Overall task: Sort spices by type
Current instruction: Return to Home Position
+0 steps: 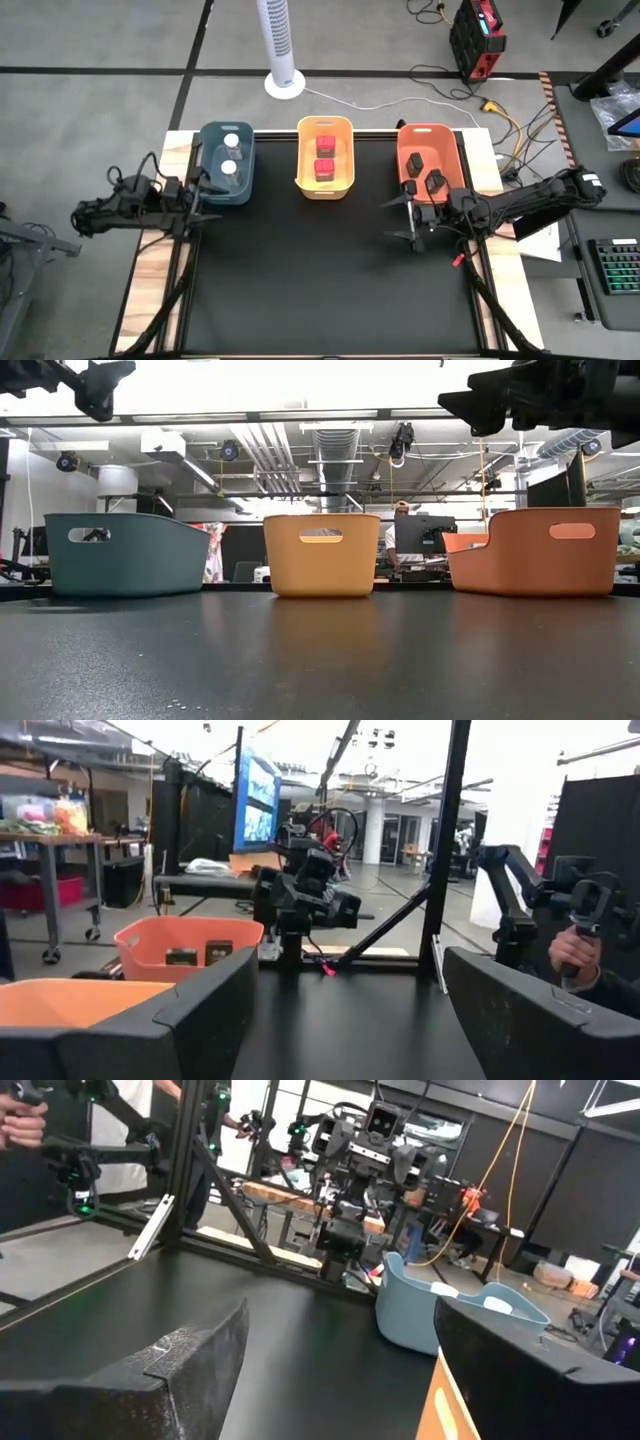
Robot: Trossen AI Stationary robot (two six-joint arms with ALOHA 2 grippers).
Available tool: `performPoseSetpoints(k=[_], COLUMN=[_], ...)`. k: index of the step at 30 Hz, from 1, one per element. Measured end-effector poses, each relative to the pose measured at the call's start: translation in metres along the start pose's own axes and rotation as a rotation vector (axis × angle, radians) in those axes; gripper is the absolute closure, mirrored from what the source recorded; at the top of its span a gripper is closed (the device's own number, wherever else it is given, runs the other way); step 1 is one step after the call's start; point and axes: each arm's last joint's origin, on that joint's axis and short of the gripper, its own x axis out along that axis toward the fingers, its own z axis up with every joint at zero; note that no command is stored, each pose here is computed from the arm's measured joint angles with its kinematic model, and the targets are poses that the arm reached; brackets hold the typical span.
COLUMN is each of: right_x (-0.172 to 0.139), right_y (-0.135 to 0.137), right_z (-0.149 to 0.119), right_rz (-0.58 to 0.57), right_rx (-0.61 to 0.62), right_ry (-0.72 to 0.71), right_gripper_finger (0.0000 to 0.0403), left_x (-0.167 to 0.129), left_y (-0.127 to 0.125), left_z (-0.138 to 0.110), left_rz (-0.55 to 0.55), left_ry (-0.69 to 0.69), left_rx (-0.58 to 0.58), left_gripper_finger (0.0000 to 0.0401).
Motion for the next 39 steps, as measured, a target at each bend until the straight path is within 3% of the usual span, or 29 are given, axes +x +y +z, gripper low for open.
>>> performPoseSetpoints(k=[4, 16, 28, 34, 39], right_x=[-0.002, -0.006, -0.03, -0.058, -0.071], right_y=[0.001, 0.002, -0.004, -0.004, -0.006], right_z=[-0.003, -0.01, -0.005, 0.0, 0.008], right_rz=[0.001, -0.005, -0.093, -0.168, -0.223], right_rx=[-0.007, -0.021, -0.066, -0.082, -0.08], right_ry=[0.007, 0.005, -0.154, -0.34, -0.399], right_gripper_finger=[0.0084, 0.0066, 0.0083, 0.0094, 0.0102], left_x=[-0.001, 0.016, 0.025, 0.025, 0.024], left_y=[0.0, 0.006, 0.01, 0.01, 0.011], left_z=[-0.004, -0.05, -0.096, -0.098, -0.102], left_rz=[-0.001, 0.024, 0.014, 0.015, 0.041], left_ry=[-0.001, 0.045, 0.044, 0.065, 0.104], left_rx=[-0.001, -0.015, -0.026, -0.011, 0.02], left_gripper_finger=[0.0097, 0.0097, 0.0097, 0.0097, 0.0097])
